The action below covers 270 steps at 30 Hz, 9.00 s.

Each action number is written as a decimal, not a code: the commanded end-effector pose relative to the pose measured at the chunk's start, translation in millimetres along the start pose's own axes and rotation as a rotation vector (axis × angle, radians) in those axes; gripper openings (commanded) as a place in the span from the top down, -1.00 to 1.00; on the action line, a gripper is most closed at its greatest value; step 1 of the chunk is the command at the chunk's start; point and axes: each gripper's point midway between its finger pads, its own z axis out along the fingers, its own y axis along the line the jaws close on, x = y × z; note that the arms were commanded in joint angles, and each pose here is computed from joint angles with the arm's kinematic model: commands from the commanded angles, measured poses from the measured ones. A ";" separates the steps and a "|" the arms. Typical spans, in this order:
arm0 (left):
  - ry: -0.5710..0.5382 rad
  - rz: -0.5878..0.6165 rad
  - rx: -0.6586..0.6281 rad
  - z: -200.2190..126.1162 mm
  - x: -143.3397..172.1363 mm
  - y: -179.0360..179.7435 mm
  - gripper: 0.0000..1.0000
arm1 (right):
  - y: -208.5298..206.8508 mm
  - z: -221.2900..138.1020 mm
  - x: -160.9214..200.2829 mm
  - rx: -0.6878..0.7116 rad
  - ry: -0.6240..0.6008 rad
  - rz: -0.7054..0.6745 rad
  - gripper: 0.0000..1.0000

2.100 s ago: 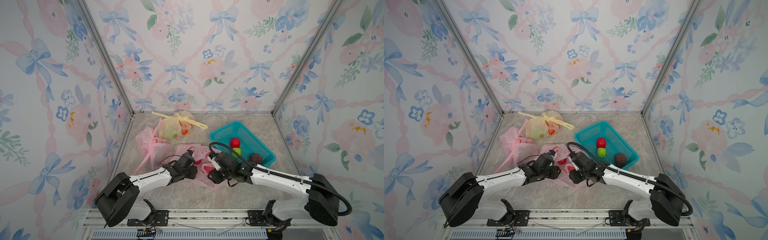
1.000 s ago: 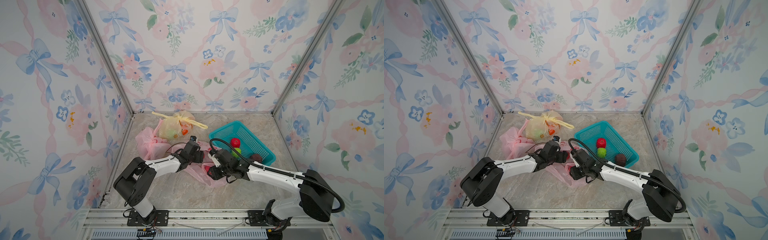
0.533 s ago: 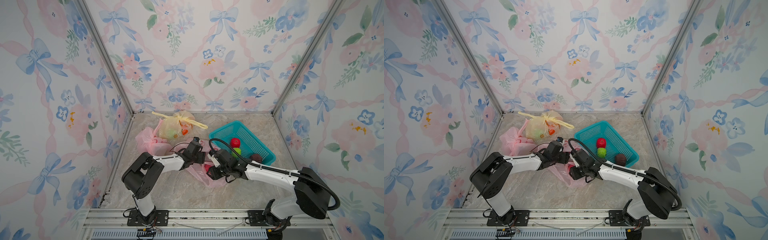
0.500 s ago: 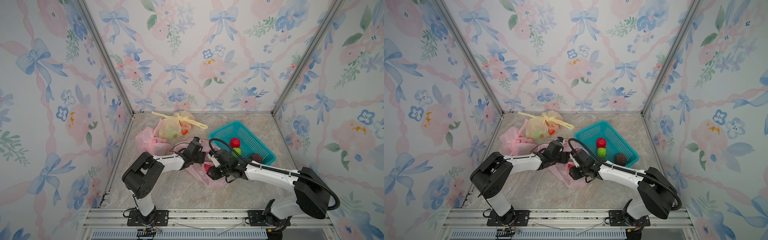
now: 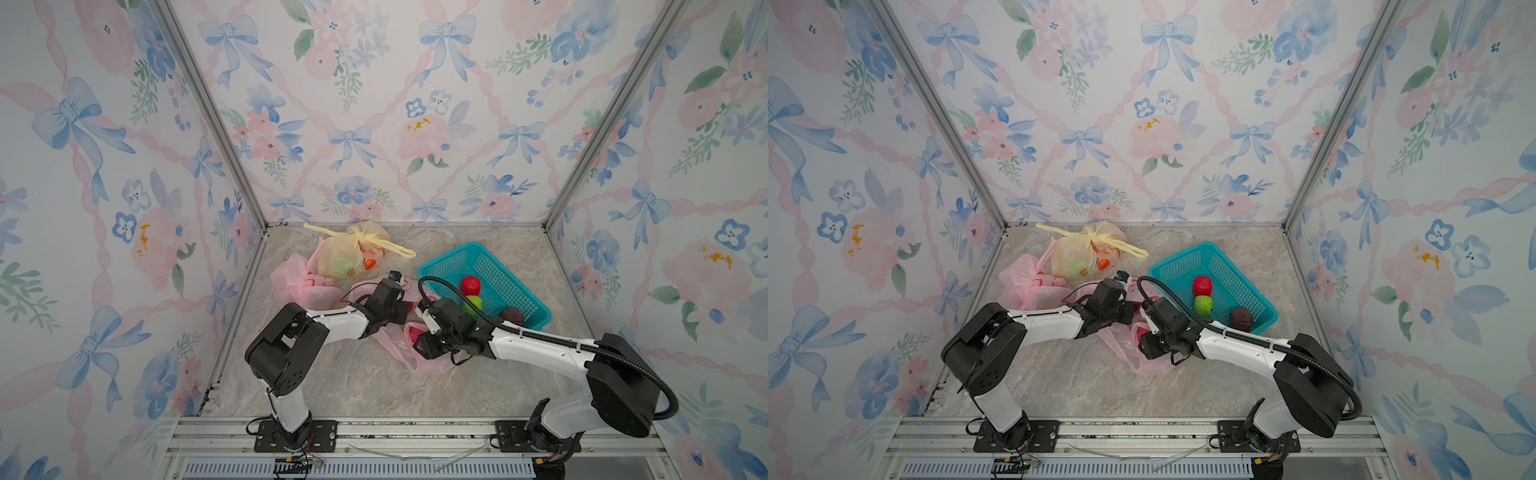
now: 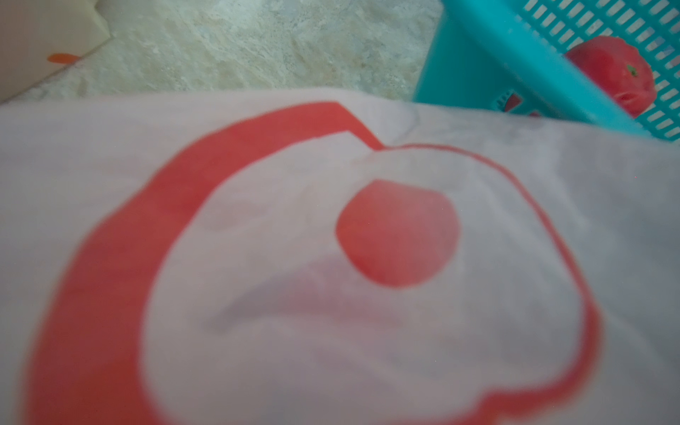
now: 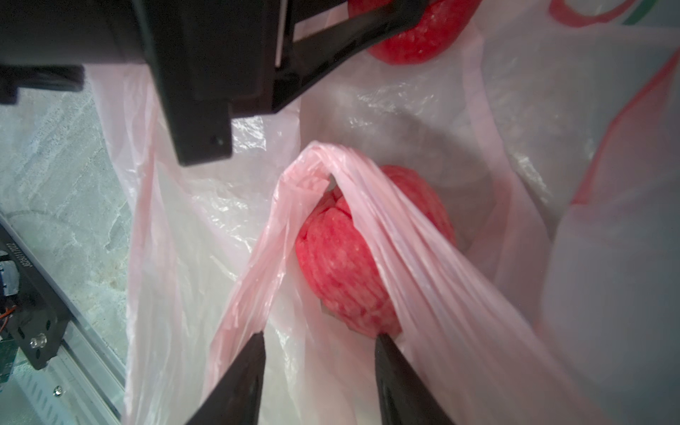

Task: Untie the knot of a plastic bag & take out the apple
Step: Pick up the apple from the plastic bag, then place the apple in the basket, then adjust the plastic bag at the center of the board, then pick up the apple from the plastic bag.

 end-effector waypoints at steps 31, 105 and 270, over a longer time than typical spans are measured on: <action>-0.229 0.154 0.479 -217.7 -118.7 -89.8 0.59 | 2.7 -173.9 -109.6 -0.282 -0.573 -0.040 -0.01; 0.091 0.370 0.438 25.6 -157.0 -158.5 -0.24 | -170.5 -183.4 -119.6 0.300 -0.603 0.274 -0.30; 0.283 -0.185 -0.006 -50.6 96.8 32.4 -0.10 | -31.9 35.9 -38.1 0.235 -0.020 0.023 -0.17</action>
